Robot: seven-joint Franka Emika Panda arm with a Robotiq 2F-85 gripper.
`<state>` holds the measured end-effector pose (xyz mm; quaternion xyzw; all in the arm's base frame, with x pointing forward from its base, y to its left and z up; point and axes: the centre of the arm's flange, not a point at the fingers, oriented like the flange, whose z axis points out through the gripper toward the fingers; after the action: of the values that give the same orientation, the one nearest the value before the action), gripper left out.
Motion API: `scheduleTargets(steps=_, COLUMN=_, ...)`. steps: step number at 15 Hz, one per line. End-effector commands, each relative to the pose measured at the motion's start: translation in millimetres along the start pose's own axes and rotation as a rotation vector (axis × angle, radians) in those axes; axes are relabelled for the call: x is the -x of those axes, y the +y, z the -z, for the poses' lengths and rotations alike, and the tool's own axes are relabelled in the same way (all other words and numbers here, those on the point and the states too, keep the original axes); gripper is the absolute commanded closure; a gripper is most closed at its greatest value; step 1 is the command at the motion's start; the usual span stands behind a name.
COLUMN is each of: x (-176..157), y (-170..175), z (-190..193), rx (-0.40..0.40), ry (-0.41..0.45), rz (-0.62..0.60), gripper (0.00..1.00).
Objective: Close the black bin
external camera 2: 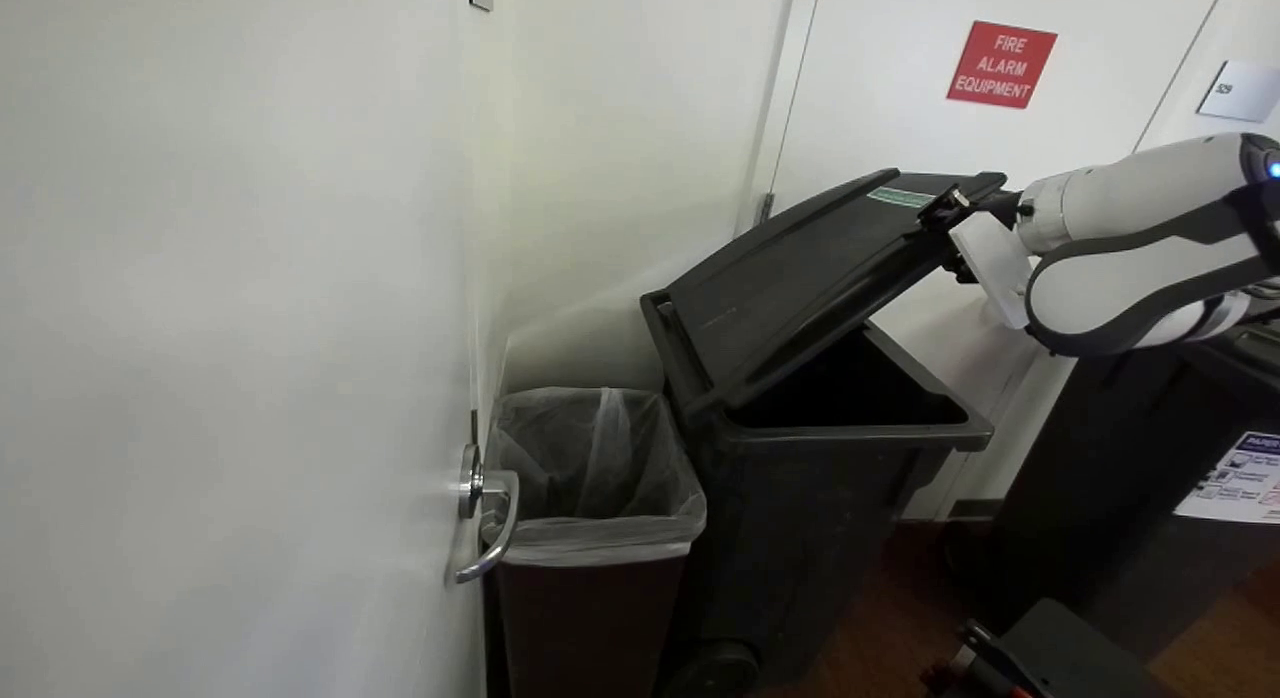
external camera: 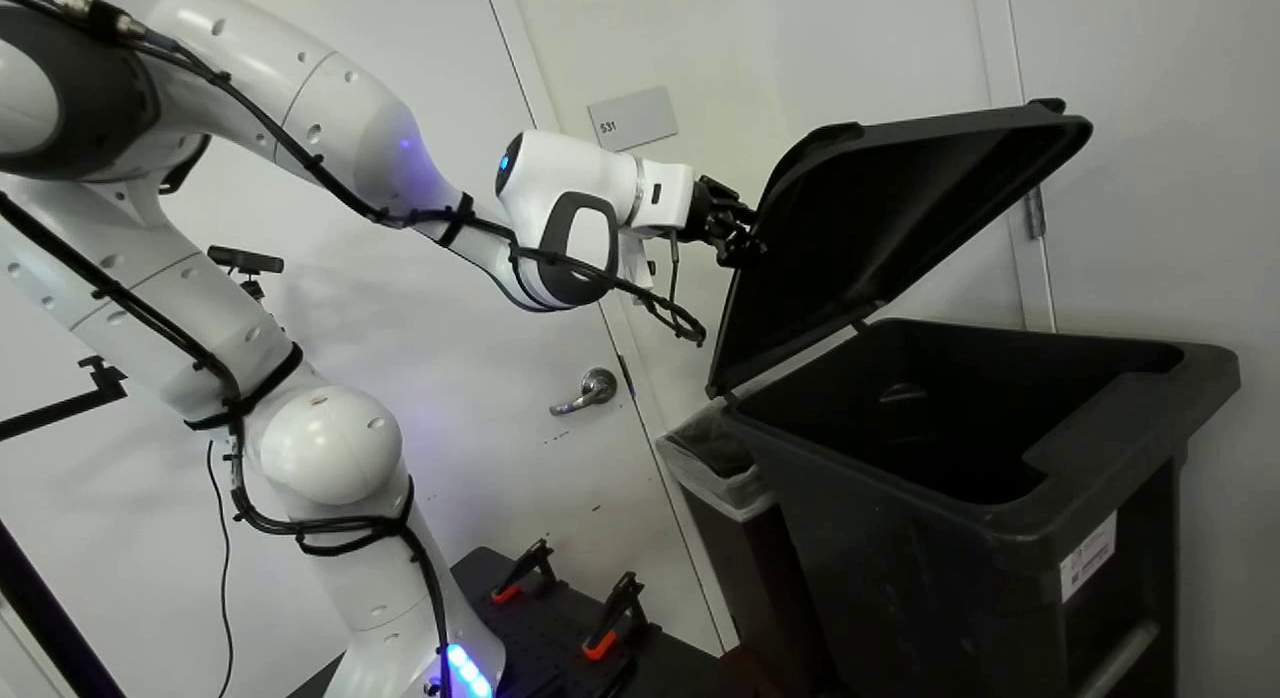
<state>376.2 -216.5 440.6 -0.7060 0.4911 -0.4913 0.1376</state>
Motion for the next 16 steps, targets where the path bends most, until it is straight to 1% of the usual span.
scheduleTargets(steps=1, x=24, y=69, z=-25, rx=0.053, ry=0.029, rz=-0.129, gripper=0.78)
scheduleTargets(steps=6, x=32, y=75, z=-27, rx=0.079, ry=0.007, rz=-0.149, gripper=0.78)
scheduleTargets(steps=10, x=48, y=71, z=-18, rx=0.079, ry=-0.017, rz=-0.120, gripper=0.78)
scheduleTargets(steps=16, x=51, y=73, z=-11, rx=0.084, ry=-0.015, rz=-0.083, gripper=0.78)
